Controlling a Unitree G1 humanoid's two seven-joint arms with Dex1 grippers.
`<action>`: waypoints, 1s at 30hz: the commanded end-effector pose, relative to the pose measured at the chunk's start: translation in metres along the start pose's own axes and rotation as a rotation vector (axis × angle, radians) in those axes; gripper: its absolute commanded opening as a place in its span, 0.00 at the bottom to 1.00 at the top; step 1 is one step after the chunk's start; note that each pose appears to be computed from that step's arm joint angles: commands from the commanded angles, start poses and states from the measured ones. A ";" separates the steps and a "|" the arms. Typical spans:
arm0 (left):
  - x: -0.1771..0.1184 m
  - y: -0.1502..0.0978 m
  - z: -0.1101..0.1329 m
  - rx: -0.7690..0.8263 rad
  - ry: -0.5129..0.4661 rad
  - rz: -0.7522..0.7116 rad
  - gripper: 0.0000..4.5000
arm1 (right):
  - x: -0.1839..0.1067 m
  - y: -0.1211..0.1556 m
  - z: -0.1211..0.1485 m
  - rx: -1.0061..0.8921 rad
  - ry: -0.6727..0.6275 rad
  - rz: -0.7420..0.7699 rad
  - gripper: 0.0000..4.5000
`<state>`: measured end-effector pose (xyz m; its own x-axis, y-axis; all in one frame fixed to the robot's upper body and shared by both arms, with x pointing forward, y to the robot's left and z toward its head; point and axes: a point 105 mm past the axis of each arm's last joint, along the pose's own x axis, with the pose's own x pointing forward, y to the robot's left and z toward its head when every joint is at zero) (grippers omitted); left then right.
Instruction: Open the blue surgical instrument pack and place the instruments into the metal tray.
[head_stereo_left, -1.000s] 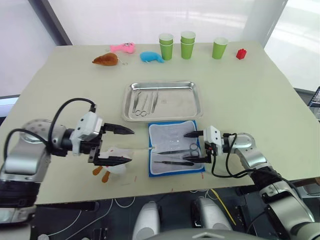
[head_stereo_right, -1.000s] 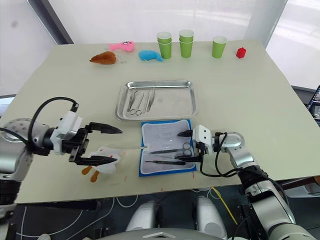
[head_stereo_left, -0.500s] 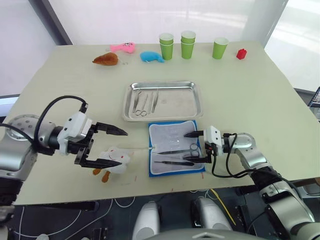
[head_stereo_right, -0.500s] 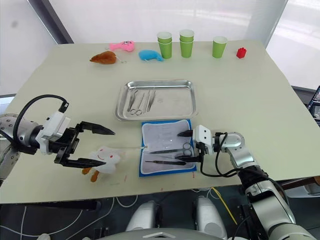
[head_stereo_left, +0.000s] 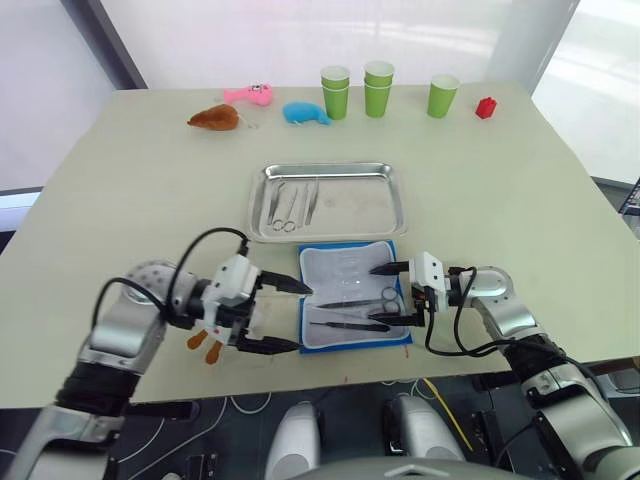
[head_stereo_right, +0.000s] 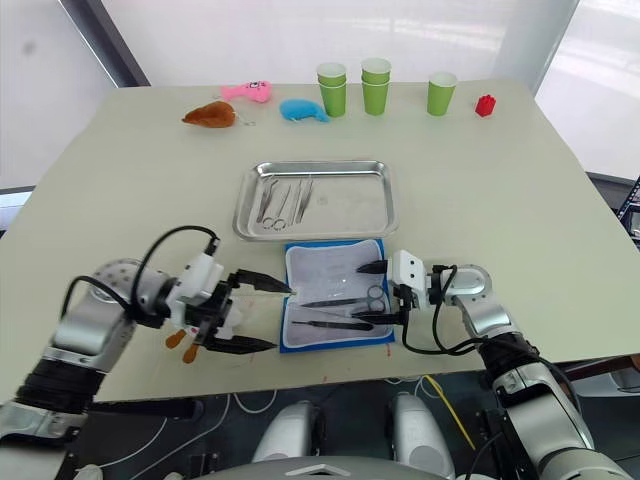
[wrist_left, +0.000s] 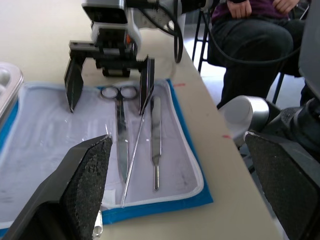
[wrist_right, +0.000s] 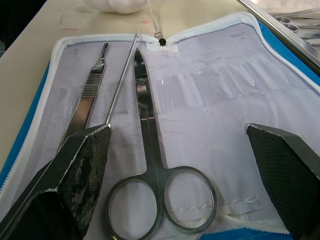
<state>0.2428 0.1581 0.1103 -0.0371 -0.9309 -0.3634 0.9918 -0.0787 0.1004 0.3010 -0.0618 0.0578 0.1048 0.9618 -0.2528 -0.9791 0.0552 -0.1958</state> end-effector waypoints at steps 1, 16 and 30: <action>0.006 0.009 -0.009 0.021 0.018 0.047 0.99 | -0.012 0.013 -0.035 0.096 0.126 -0.004 1.00; 0.035 0.023 -0.045 -0.017 0.079 0.092 0.99 | -0.019 0.015 -0.035 0.103 0.139 -0.023 1.00; 0.044 0.001 -0.072 -0.126 0.180 -0.021 0.99 | -0.026 0.004 -0.013 0.069 0.093 -0.068 1.00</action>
<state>0.2692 0.1386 0.0605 0.0408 -0.8920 -0.4501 0.9918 -0.0186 0.1267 0.2988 -0.0786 0.0607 0.1710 0.9449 -0.2792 -0.9753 0.1221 -0.1841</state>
